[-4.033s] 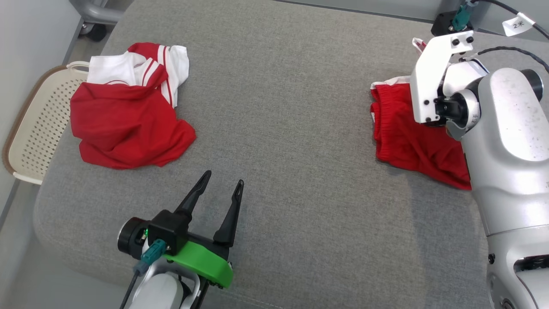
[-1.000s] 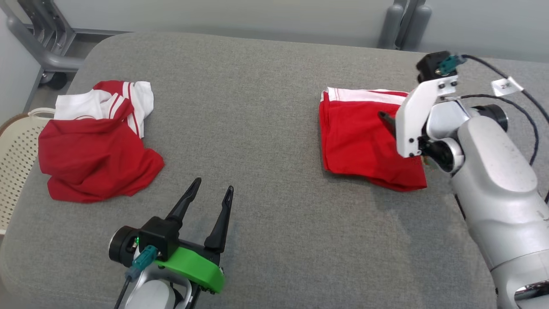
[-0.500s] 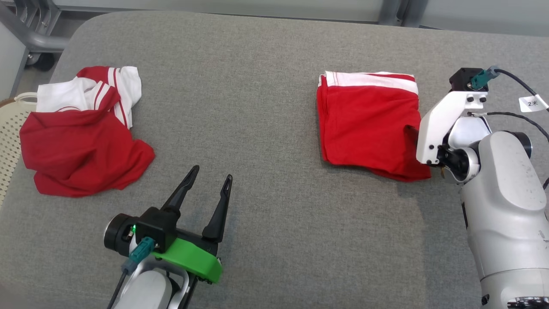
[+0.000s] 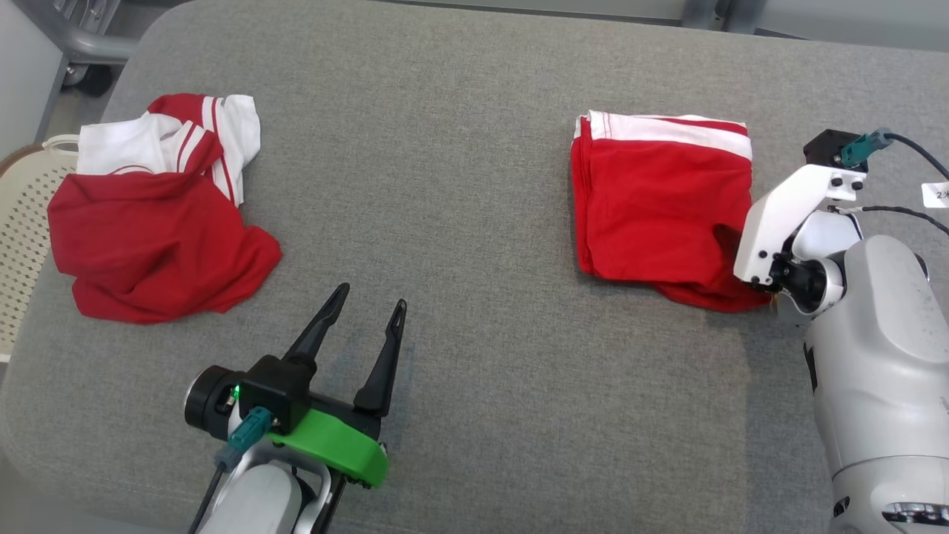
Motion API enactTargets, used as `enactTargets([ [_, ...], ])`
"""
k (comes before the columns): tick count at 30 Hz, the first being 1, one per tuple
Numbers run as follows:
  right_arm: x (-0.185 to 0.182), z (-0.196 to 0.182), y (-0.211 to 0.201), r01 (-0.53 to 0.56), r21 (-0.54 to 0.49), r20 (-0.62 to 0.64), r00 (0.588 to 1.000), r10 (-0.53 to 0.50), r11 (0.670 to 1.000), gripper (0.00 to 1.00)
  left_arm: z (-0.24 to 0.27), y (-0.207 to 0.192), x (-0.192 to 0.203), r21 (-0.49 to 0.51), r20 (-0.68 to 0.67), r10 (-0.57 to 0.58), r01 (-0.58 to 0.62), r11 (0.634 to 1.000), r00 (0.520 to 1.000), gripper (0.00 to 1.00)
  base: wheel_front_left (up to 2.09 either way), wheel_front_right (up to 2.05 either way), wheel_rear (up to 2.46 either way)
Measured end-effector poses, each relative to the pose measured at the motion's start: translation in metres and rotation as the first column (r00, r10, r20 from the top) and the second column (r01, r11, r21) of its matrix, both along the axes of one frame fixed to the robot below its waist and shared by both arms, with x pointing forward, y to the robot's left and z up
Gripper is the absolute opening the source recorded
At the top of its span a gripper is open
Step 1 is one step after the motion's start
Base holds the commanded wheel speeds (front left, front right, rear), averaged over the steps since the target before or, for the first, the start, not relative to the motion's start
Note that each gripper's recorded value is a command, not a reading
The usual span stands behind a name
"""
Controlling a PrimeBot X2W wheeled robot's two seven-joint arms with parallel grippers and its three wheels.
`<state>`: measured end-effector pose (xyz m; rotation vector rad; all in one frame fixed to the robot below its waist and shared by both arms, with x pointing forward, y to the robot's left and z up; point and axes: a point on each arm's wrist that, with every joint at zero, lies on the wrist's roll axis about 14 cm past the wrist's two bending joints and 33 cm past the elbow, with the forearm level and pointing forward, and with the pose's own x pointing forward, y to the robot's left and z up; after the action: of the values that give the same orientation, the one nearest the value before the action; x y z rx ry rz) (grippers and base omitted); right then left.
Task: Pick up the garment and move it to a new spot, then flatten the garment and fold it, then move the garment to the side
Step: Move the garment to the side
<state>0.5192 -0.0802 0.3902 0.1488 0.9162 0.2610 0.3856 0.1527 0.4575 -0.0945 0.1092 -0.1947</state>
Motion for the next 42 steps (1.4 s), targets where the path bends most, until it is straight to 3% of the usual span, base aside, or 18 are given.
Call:
enactTargets([
  [2,0.002,-0.002,0.003,0.0,0.011,-0.005,1.0,0.0,1.0,0.13,-0.001,0.001,0.001,0.0,-0.003,0.003,-0.003,1.0,1.0,1.0,0.0,0.0,0.0],
  [3,0.003,-0.003,0.003,0.002,0.014,-0.007,1.0,-0.001,1.0,0.0,-0.002,0.001,0.001,0.0,-0.006,0.004,-0.004,1.0,1.0,1.0,0.0,0.0,0.0],
  [13,0.007,0.0,0.004,-0.013,-0.018,0.023,1.0,0.013,1.0,0.0,-0.004,0.0,0.004,-0.003,-0.008,0.004,-0.004,1.0,1.0,1.0,0.0,0.0,0.0],
  [20,0.004,0.009,-0.021,0.012,-0.071,0.058,0.998,-0.008,0.997,0.0,0.003,-0.01,0.015,-0.009,0.02,-0.024,0.024,1.0,1.0,1.0,0.0,0.0,0.0],
  [31,-0.016,0.023,-0.109,0.109,-0.204,0.134,0.988,-0.083,0.973,0.0,0.019,-0.054,0.04,-0.003,0.092,-0.168,0.169,0.986,0.981,1.0,0.0,0.0,0.0],
  [42,-0.039,0.033,-0.222,0.23,-0.399,0.219,0.964,-0.151,0.888,0.0,0.038,-0.118,0.061,0.021,0.16,-0.363,0.365,0.931,0.918,1.0,0.0,0.0,0.0],
])
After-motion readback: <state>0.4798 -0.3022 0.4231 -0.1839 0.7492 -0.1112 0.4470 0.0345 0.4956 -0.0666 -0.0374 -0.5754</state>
